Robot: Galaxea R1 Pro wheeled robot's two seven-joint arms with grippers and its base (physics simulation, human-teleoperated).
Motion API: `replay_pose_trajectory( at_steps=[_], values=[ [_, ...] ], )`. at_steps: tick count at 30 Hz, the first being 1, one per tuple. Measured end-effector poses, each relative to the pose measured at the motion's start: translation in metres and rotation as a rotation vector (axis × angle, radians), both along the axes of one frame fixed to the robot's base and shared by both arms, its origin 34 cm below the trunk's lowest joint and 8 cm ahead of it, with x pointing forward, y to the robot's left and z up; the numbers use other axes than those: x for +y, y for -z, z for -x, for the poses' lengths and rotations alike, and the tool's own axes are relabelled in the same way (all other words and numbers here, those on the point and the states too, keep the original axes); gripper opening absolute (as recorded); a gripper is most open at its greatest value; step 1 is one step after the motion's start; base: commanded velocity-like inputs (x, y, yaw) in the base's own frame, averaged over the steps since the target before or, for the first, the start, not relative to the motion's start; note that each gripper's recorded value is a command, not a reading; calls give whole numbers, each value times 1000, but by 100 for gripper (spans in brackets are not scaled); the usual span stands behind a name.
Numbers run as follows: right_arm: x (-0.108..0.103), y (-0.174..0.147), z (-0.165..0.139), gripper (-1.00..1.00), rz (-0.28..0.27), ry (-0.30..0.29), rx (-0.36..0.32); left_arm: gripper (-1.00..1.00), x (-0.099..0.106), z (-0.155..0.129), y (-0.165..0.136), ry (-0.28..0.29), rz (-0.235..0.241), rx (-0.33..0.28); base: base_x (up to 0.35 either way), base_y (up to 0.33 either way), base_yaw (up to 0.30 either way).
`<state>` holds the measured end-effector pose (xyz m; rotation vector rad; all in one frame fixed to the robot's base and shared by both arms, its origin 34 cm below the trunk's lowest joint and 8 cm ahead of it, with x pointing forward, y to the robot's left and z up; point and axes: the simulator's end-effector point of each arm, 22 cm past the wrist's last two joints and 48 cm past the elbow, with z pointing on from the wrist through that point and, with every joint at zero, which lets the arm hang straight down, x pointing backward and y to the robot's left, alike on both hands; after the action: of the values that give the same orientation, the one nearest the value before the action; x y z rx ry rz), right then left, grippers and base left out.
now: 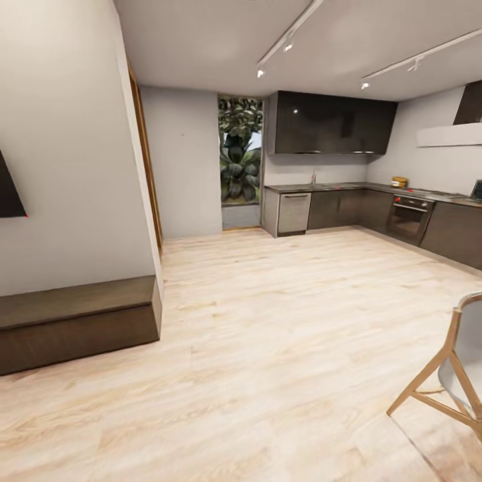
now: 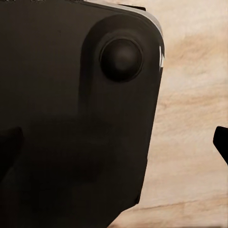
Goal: In the kitchen, take the popcorn bag from the countertop, put it into the microwave, and heat it until the popcorn is cooked so the cooked popcorn ends up inside the bag.
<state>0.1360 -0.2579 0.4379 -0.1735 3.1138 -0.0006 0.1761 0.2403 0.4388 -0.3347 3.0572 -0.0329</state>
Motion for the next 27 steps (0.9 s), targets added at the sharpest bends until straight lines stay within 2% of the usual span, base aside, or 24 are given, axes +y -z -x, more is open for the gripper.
replay_pose_trajectory(
  at_steps=[5,8,27],
  values=[
    [0,0,-1,100,0,0,-2,100,-2,-1,0,-2,1,-2,10,0,-275],
    [0,0,-1,100,0,0,-4,100,0,-1,0,2,0,-2,211,0,-210],
    [0,0,-2,100,-1,-9,-8,100,-1,2,0,6,2,9,318,0,-9]
  ],
)
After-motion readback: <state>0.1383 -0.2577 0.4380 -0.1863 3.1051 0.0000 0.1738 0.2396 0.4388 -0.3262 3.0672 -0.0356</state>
